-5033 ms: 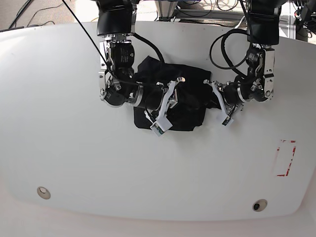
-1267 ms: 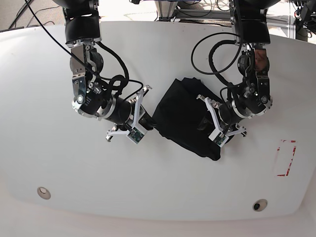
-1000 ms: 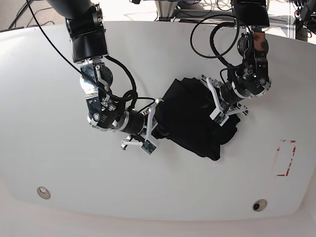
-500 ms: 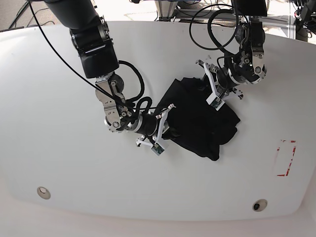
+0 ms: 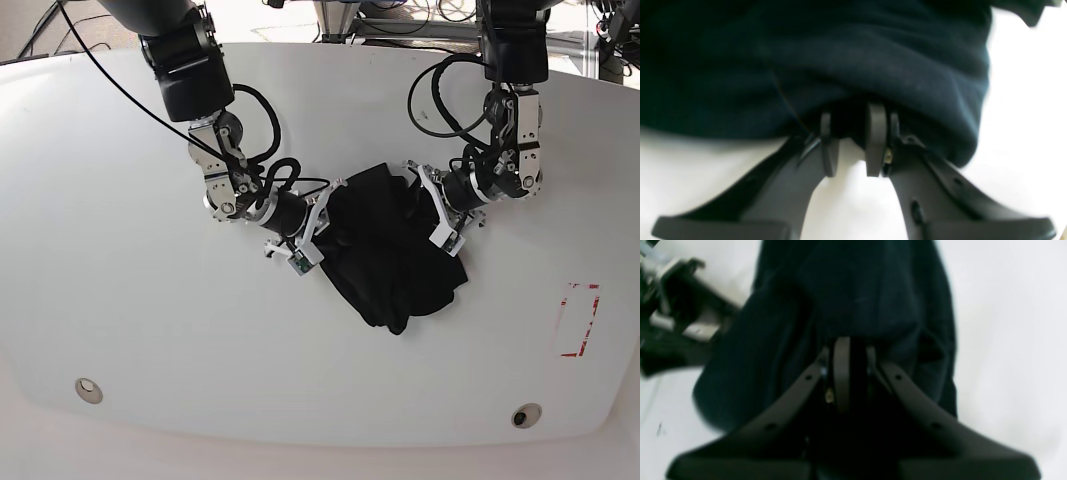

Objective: Layout the t-shirt on the table in an organized manner, then fold the t-shirt properly
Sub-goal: 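Rotate and square the bundle with both grippers, then press and tidy the folded bundle's edges with both grippers, then grasp the folded bundle with the left gripper and carry it aside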

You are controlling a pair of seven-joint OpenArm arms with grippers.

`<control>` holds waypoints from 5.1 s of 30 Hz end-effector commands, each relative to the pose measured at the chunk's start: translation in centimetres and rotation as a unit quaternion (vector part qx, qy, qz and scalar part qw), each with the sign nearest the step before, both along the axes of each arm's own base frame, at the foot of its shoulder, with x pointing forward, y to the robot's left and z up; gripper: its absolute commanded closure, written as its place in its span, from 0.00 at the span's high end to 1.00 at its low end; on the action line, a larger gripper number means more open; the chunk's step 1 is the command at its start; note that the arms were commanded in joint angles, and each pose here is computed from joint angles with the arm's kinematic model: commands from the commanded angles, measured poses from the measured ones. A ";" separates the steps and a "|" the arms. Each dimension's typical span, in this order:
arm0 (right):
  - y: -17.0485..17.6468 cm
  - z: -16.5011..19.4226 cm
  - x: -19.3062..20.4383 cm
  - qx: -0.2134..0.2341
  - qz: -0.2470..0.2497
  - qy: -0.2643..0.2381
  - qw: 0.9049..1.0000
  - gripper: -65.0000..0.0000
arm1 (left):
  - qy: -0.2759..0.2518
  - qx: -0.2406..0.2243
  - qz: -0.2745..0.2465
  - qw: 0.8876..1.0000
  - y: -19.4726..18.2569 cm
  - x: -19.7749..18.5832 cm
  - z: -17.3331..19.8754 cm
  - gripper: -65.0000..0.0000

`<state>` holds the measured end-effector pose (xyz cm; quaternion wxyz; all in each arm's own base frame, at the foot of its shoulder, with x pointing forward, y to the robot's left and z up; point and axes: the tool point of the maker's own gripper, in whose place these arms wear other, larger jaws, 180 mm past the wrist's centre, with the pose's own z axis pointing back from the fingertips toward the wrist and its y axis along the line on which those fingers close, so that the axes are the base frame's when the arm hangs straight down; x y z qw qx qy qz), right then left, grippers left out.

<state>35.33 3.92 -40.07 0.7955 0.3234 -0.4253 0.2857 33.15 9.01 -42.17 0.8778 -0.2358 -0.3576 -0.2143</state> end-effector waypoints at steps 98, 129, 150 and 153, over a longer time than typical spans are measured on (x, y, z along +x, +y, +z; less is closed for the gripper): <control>0.3 9.7 4.9 -0.065 0.029 -0.109 0.992 0.09 | -0.166 0.065 0.055 0.983 0.5 4.5 11.9 0.19; -6.7 8.7 12.1 -0.042 -0.048 -0.102 0.993 0.09 | -0.133 0.059 0.050 0.988 -0.1 2.5 9.5 0.19; -13.6 13.2 3.7 -0.149 -0.110 -0.152 0.971 0.09 | -0.155 -0.032 0.051 0.986 -11.4 6.0 8.9 0.19; -14.6 13.1 3.0 -0.155 -0.122 -0.150 0.969 0.09 | -0.132 -0.033 0.064 0.989 -11.9 5.6 7.0 0.19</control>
